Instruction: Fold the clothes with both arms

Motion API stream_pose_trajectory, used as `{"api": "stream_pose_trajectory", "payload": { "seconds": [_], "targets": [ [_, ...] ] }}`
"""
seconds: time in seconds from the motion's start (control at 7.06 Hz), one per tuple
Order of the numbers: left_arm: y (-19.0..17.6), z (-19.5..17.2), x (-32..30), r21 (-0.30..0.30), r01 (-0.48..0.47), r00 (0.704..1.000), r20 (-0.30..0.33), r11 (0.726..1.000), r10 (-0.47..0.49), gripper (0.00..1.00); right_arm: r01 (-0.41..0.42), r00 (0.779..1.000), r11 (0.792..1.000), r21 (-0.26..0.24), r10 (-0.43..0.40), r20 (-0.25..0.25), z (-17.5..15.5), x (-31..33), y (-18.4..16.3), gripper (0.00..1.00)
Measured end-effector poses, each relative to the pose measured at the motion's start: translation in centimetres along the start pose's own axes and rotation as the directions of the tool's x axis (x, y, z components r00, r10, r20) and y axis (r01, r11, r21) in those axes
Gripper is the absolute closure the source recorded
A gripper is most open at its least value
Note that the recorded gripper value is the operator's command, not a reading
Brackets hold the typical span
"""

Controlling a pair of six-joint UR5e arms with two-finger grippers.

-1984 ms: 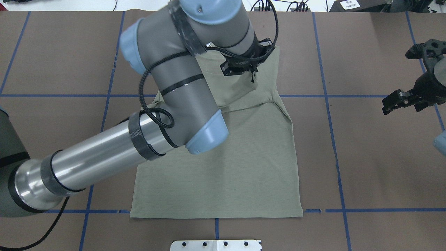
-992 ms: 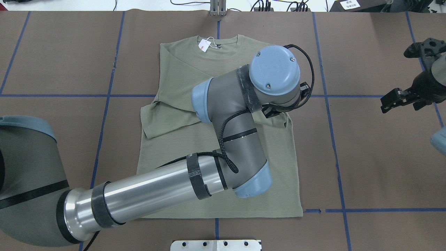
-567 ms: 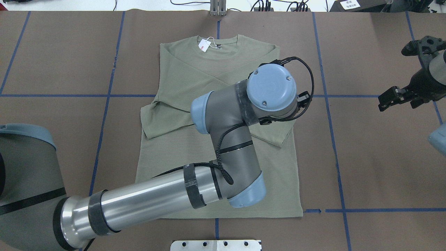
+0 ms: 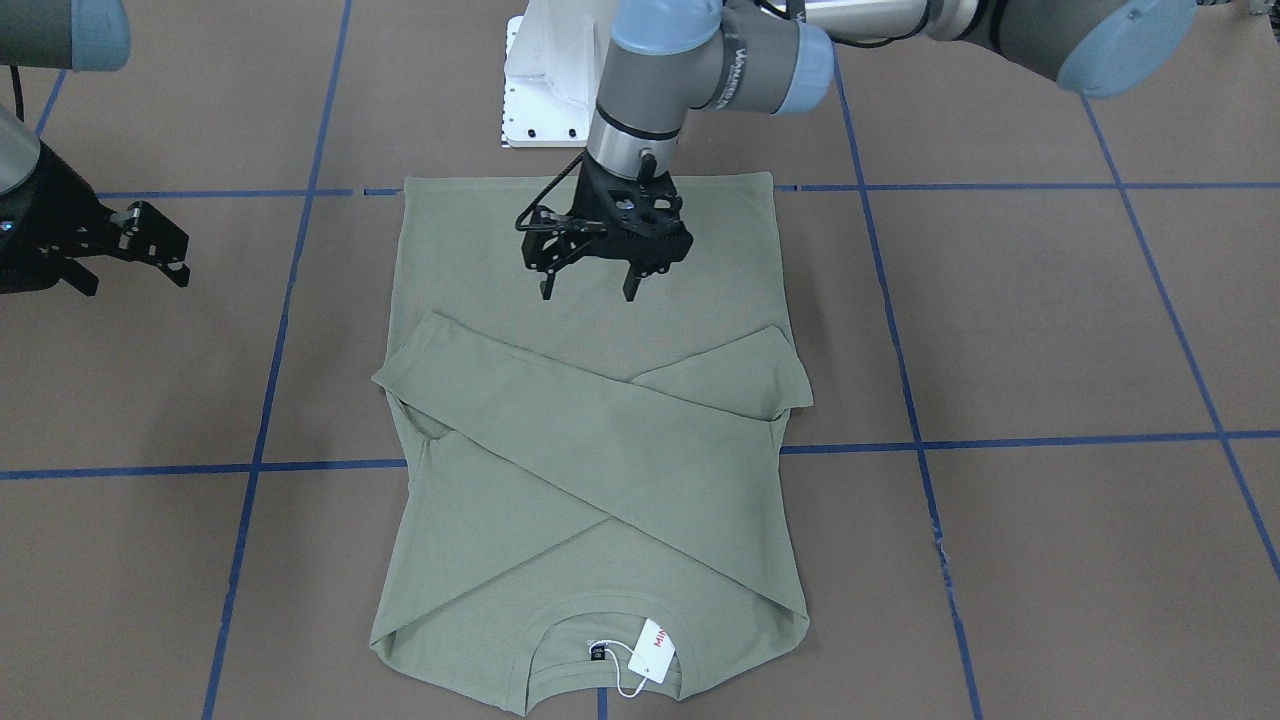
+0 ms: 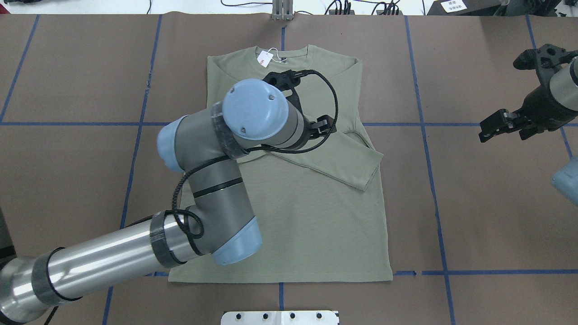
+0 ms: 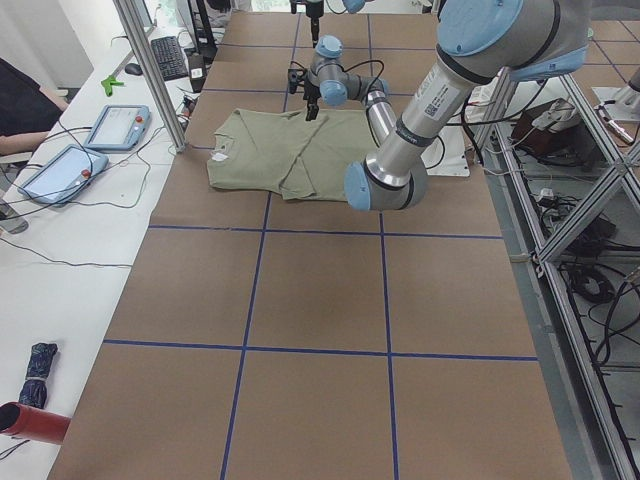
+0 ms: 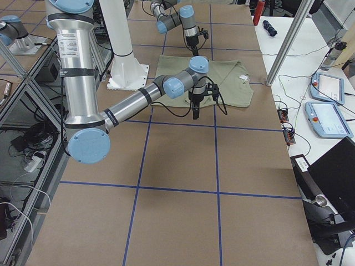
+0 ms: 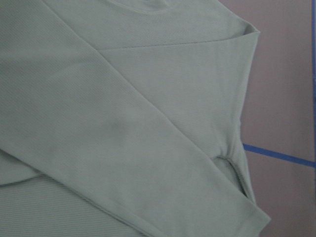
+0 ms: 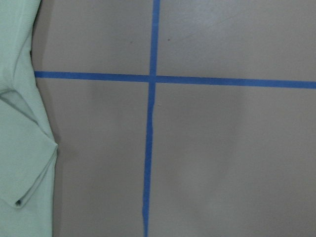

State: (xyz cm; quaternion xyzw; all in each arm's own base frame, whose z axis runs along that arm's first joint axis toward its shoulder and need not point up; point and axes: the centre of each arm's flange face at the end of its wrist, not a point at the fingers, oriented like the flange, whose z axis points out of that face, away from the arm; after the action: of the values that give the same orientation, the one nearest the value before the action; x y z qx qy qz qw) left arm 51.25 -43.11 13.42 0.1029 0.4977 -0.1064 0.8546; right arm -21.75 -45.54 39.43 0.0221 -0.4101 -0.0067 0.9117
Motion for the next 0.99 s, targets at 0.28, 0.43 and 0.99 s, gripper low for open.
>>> {"api": "stream_pose_trajectory", "payload": {
  "seconds": [0.28, 0.43, 0.99],
  "targets": [
    [0.9, -2.2, -7.1, -0.011, -0.086, 0.995, 0.040, 0.996, 0.086, 0.00, -0.055, 0.998, 0.998, 0.004, 0.055, 0.030, 2.8, -4.2, 2.6, 0.00],
    [1.5, -3.1, -10.4, -0.018, -0.120, 0.991, 0.061, 0.993, 0.121, 0.00, -0.077, 0.997, 0.997, 0.007, 0.077, 0.022, 4.4, -6.8, 4.6, 0.00],
    [2.9, -5.2, -16.4, -0.033, -0.147, 0.984, 0.095, 0.989, 0.150, 0.00, -0.157, 0.988, 0.987, 0.009, 0.157, -0.002, 10.7, -17.4, 17.1, 0.00]
  ]
}}
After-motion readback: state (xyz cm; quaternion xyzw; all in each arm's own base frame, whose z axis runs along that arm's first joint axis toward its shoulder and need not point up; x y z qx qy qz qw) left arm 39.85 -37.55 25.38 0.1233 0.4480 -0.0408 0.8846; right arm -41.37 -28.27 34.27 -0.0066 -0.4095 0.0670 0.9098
